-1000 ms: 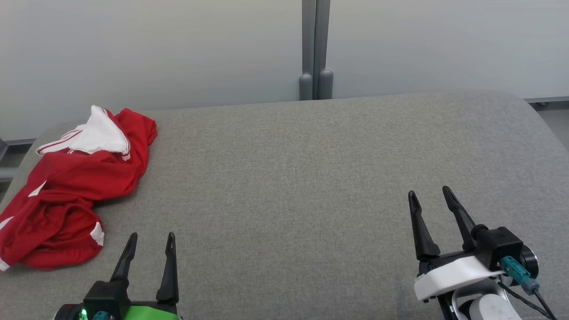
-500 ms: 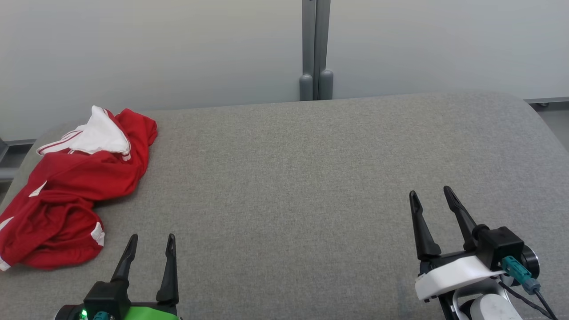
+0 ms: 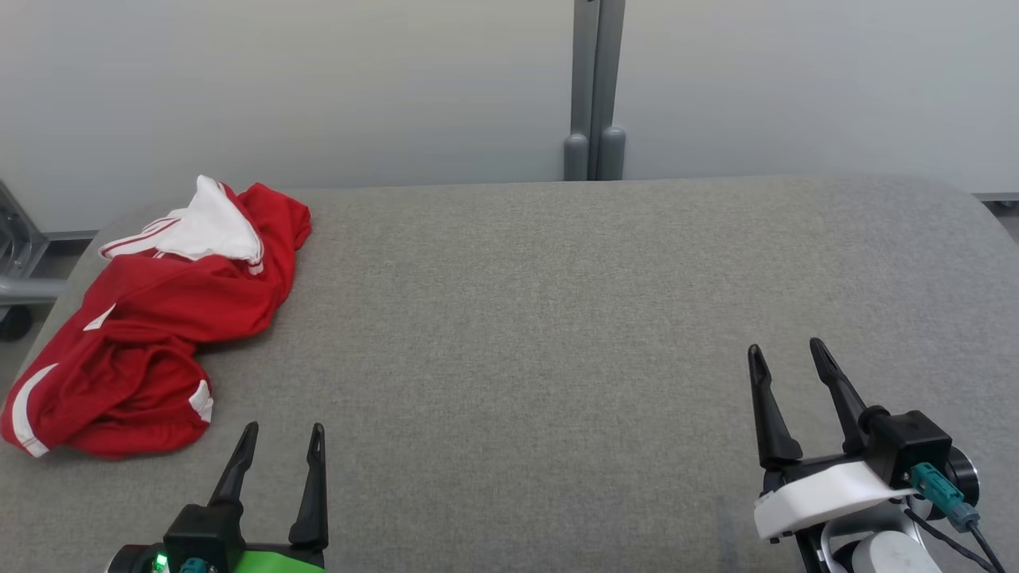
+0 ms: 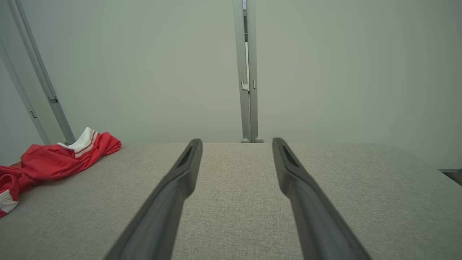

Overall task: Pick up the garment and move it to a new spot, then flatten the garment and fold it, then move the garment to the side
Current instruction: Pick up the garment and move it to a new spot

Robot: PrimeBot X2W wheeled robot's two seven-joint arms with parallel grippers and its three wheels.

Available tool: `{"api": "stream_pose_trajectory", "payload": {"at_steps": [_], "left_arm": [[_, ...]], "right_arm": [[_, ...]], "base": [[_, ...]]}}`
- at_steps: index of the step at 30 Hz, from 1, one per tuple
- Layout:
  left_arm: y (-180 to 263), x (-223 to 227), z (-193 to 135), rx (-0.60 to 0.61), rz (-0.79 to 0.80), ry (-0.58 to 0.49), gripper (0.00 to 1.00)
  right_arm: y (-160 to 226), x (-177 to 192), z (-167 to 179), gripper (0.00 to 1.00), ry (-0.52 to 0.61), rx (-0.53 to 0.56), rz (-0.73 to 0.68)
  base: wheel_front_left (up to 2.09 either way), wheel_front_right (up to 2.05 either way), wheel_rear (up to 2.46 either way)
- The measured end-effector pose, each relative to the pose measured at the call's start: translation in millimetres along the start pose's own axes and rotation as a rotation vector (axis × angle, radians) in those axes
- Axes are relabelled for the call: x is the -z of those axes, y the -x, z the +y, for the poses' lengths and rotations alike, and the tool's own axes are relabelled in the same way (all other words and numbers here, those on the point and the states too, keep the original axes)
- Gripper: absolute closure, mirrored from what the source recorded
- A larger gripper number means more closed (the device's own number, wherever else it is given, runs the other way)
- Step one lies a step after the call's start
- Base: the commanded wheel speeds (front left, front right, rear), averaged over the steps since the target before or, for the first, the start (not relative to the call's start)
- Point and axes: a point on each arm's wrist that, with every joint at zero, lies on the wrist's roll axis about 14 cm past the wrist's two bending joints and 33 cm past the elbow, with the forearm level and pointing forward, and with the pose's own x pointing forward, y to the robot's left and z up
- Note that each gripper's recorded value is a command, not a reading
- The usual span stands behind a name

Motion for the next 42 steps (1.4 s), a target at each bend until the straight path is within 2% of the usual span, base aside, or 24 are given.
{"api": "stream_pose_trajectory", "payload": {"at_steps": [6, 18, 27, 31, 35, 42], "left_arm": [[9, -3, 17, -0.06, -0.009, -0.009, 0.0], [41, -22, 73, -0.271, -0.067, -0.031, 0.0], [67, -21, 85, -0.338, -0.067, -0.032, 0.0], [82, -25, 104, -0.413, -0.078, -0.04, 0.0], [88, -27, 114, -0.446, -0.08, -0.043, 0.0], [81, -19, 116, -0.43, -0.052, -0.044, 0.0]], "right_arm": [[-9, 3, 18, 0.0, -0.01, -0.061, 0.007], [-23, 13, 88, 0.0, -0.048, -0.304, 0.037], [-35, 15, 116, 0.0, -0.062, -0.38, 0.041], [-33, 18, 137, 0.0, -0.071, -0.445, 0.052], [-32, 20, 143, 0.0, -0.077, -0.459, 0.058], [-31, 22, 131, 0.0, -0.068, -0.423, 0.063]], "base": [[0.0, 0.0, 0.0], [0.0, 0.0, 0.0], [0.0, 0.0, 0.0], [0.0, 0.0, 0.0], [0.0, 0.0, 0.0], [0.0, 0.0, 0.0]]}}
